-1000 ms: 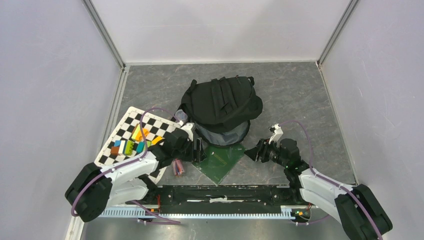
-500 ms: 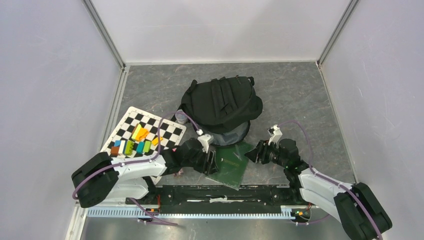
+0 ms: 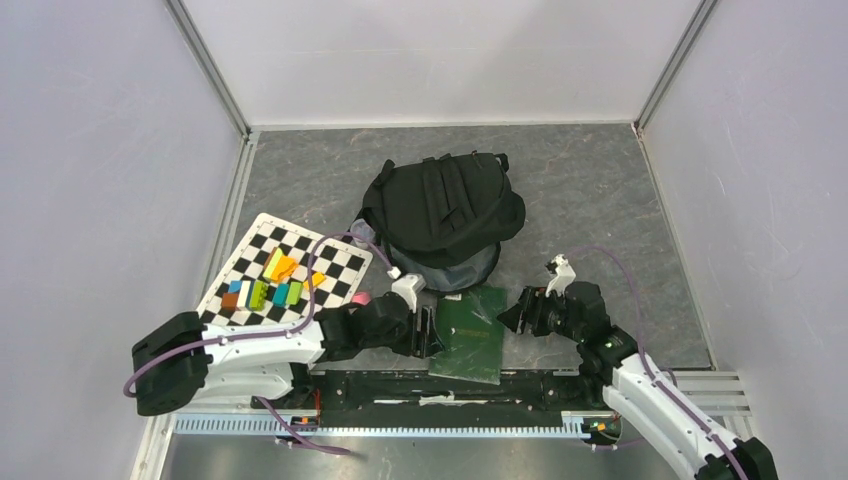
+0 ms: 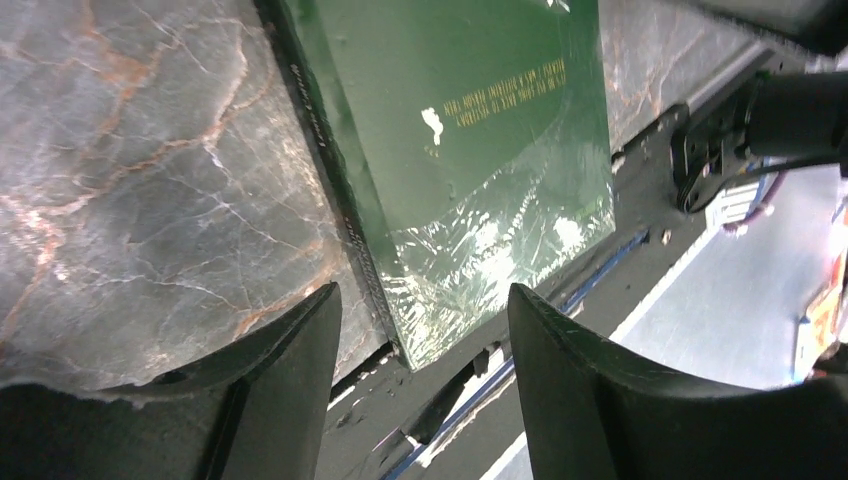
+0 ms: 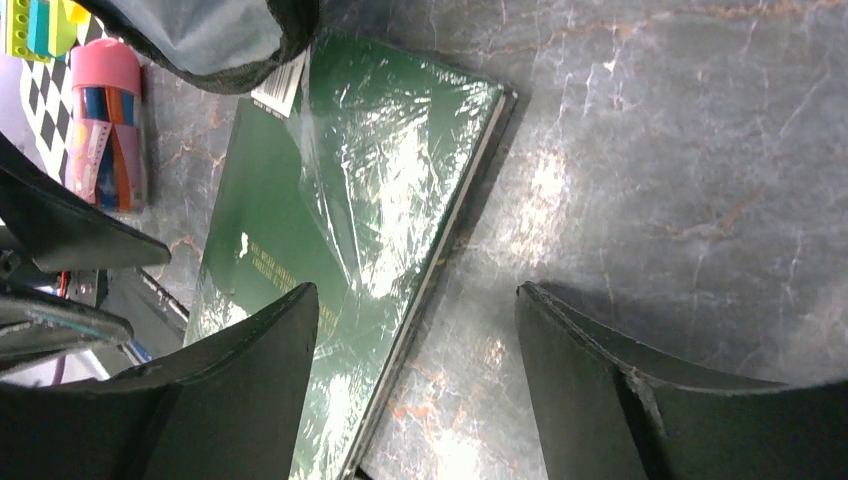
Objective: Pack the student bag
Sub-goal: Adjust the book at the center of the board, then pick up the book from the center of the board, then place the book in the student bag.
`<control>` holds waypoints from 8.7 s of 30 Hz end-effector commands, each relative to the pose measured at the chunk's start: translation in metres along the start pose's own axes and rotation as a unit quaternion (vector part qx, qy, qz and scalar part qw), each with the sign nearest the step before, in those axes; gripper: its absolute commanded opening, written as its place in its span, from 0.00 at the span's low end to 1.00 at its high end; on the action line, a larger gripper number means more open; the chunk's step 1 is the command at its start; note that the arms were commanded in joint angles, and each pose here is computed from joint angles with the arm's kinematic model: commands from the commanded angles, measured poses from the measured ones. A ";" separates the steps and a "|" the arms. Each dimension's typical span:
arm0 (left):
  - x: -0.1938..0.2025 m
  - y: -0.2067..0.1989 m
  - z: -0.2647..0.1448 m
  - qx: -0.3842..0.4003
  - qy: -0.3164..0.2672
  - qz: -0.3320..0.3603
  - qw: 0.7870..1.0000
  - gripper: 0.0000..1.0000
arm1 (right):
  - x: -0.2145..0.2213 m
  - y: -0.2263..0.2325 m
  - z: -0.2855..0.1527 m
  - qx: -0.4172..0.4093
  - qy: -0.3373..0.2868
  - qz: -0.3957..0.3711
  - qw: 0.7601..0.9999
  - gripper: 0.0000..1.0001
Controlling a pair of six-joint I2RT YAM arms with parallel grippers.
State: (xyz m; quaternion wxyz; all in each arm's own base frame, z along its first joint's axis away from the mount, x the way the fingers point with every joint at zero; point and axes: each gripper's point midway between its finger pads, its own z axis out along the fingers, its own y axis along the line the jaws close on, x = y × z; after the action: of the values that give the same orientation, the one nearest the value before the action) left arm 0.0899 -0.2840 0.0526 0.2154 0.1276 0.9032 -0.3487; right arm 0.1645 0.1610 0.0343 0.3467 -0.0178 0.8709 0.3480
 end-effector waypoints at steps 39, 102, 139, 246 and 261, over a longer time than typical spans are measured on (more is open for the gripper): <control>0.026 -0.015 0.004 -0.010 0.110 -0.041 0.993 0.69 | 0.120 -0.020 -0.068 0.141 0.243 0.114 0.953 0.67; -0.027 -0.063 -0.062 0.185 -0.059 -0.228 0.954 0.45 | 0.166 0.038 -0.038 0.018 0.334 0.075 0.939 0.65; 0.006 -0.099 -0.161 0.162 0.206 0.204 0.943 0.02 | -0.058 0.196 -0.067 -0.172 0.112 -0.440 0.874 0.98; -0.406 -0.087 -0.118 0.028 -0.356 0.276 0.893 0.02 | -0.227 0.149 -0.089 -0.067 -0.322 0.136 0.935 0.00; -0.392 -0.092 -0.123 0.061 -0.363 0.285 0.885 0.02 | -0.254 0.125 -0.060 -0.058 -0.386 0.312 0.866 0.00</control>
State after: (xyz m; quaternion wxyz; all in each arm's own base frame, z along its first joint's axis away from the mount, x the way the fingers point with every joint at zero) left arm 0.3778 -0.2941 0.3074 0.5493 0.2571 0.7375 -0.2971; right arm 0.2686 0.1731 0.2328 0.4955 0.2954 0.7163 0.3926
